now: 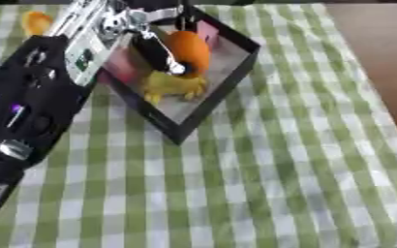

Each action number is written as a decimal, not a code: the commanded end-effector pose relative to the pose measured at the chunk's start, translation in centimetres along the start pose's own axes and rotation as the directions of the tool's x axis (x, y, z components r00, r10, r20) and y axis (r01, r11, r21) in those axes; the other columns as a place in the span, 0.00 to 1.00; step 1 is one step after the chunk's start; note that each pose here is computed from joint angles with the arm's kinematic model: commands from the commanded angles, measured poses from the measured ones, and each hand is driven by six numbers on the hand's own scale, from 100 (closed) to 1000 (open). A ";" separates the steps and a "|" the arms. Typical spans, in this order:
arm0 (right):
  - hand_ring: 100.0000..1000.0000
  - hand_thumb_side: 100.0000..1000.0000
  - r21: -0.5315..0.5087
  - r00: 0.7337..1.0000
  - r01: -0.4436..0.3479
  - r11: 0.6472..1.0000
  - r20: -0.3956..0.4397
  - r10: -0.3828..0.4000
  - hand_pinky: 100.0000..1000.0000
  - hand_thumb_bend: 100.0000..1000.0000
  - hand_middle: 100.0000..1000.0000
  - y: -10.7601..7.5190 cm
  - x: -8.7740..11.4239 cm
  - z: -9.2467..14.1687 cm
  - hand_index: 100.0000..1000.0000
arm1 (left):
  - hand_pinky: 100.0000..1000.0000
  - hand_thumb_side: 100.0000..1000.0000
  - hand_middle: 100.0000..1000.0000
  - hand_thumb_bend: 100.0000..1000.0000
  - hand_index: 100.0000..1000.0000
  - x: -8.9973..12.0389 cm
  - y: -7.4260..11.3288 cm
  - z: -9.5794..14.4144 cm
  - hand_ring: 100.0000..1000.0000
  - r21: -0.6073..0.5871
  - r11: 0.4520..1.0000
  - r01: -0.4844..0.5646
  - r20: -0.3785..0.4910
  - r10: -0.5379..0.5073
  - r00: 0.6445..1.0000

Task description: Pick up objects on the table and place them in the box.

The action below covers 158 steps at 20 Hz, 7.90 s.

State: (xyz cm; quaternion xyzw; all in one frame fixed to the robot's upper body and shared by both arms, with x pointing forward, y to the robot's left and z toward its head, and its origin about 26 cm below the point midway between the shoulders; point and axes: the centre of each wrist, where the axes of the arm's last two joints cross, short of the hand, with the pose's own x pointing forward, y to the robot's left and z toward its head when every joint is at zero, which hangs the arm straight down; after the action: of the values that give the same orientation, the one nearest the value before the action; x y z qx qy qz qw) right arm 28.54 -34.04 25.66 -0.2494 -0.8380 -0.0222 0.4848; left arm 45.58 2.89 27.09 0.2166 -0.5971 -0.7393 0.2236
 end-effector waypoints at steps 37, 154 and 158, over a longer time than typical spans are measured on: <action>0.75 0.52 -0.030 0.998 -0.063 0.998 0.026 0.064 0.79 0.00 0.74 -1.3 0.2 0.2 0.79 | 0.81 0.41 0.77 0.70 0.84 -12.0 6.1 14.0 0.82 0.297 0.954 -0.042 -0.473 0.185 0.861; 0.75 0.53 0.031 0.997 -0.042 0.999 0.059 0.040 0.79 0.00 0.74 -0.2 1.0 -0.2 0.79 | 0.73 0.28 0.56 0.31 0.62 -1.1 3.4 5.2 0.68 0.001 1.000 0.005 -0.089 -0.005 0.996; 0.75 0.53 0.030 0.998 -0.040 0.999 0.055 0.039 0.79 0.00 0.74 -0.2 0.9 -0.2 0.79 | 0.78 0.28 0.62 0.46 0.72 -2.2 1.9 4.6 0.72 -0.066 0.998 0.015 -0.110 -0.022 0.994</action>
State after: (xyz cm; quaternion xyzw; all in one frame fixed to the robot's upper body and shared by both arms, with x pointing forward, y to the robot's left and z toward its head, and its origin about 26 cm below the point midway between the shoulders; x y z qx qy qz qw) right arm 28.50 -34.00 25.44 -0.2556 -0.8388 -0.0025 0.4807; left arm 44.72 7.40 29.12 0.2458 -0.5586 -0.7465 0.2652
